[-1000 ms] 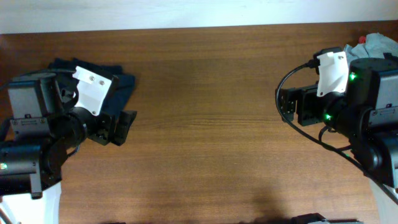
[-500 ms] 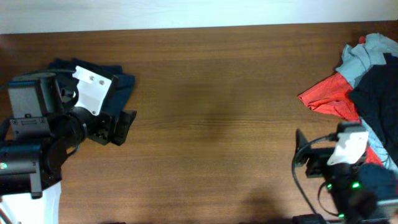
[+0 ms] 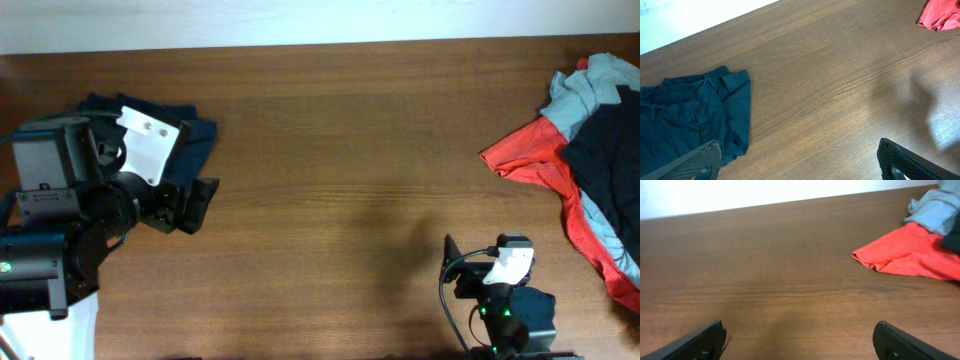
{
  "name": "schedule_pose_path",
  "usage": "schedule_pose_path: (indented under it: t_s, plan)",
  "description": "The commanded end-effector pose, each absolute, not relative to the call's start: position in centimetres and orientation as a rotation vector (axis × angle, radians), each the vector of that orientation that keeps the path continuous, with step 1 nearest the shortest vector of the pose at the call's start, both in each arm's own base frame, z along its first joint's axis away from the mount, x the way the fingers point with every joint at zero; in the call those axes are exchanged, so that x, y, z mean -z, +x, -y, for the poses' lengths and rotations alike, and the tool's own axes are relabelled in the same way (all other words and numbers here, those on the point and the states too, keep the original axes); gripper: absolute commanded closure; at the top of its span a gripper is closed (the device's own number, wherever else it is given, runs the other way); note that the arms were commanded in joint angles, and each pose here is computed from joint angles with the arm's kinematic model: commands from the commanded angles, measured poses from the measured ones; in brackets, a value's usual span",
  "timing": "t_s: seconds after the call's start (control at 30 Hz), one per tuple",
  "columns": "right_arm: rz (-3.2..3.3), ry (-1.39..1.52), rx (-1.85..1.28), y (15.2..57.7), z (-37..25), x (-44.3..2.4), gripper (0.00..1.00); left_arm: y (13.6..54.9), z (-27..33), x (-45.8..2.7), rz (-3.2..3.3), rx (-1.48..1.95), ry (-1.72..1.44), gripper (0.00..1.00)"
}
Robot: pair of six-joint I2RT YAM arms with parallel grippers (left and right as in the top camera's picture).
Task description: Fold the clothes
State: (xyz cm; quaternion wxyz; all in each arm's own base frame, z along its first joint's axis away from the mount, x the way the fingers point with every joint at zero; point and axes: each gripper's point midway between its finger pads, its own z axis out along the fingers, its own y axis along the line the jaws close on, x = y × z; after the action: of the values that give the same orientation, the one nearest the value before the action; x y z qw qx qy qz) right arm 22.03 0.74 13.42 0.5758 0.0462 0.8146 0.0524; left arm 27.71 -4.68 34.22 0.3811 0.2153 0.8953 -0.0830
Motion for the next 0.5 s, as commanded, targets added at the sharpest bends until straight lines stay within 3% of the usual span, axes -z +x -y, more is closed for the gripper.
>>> schedule_pose_path:
  t_s: [0.0, 0.47]
  plan:
    - [-1.909, 0.162, -0.166, 22.33, -0.79, -12.31, 0.01, 27.69, 4.75, -34.73, -2.262, 0.197, 0.575, 0.01]
    - [-1.913, 0.163, -0.165, 22.32, -0.76, -12.23, 0.01, 27.69, 4.75, -34.73, -2.262, 0.197, 0.575, 0.01]
